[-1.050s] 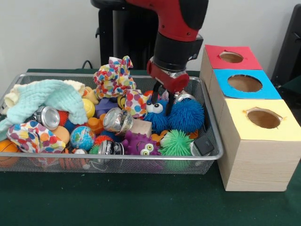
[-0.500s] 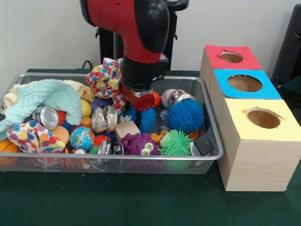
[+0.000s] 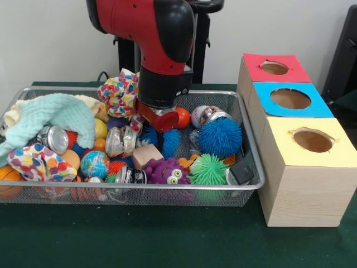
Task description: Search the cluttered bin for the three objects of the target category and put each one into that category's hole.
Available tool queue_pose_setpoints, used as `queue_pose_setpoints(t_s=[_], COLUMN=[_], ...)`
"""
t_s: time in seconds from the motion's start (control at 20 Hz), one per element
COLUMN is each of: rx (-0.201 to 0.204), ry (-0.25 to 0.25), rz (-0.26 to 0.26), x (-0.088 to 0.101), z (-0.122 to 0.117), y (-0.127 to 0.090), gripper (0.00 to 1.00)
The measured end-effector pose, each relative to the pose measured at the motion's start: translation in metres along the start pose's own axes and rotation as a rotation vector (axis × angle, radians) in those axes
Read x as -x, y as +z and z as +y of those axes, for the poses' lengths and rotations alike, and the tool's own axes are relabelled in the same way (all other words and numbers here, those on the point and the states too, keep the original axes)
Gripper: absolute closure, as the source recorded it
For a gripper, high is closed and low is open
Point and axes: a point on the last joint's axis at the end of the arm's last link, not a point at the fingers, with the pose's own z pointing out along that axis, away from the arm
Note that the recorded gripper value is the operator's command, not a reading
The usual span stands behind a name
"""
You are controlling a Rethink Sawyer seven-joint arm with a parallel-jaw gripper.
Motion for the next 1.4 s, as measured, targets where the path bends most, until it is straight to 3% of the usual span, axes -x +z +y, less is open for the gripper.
queue_pose_setpoints(t_s=[0.2, 0.6, 1.4], rx=[-0.002, -0.002, -0.031], ry=[-0.037, -0.058, -0.054], rz=[0.011, 0.013, 0.049], x=[0.006, 0.006, 0.016], z=[-0.002, 0.003, 0.008], y=[0.000, -0.012, -0.042], gripper=[0.00, 0.00, 0.00])
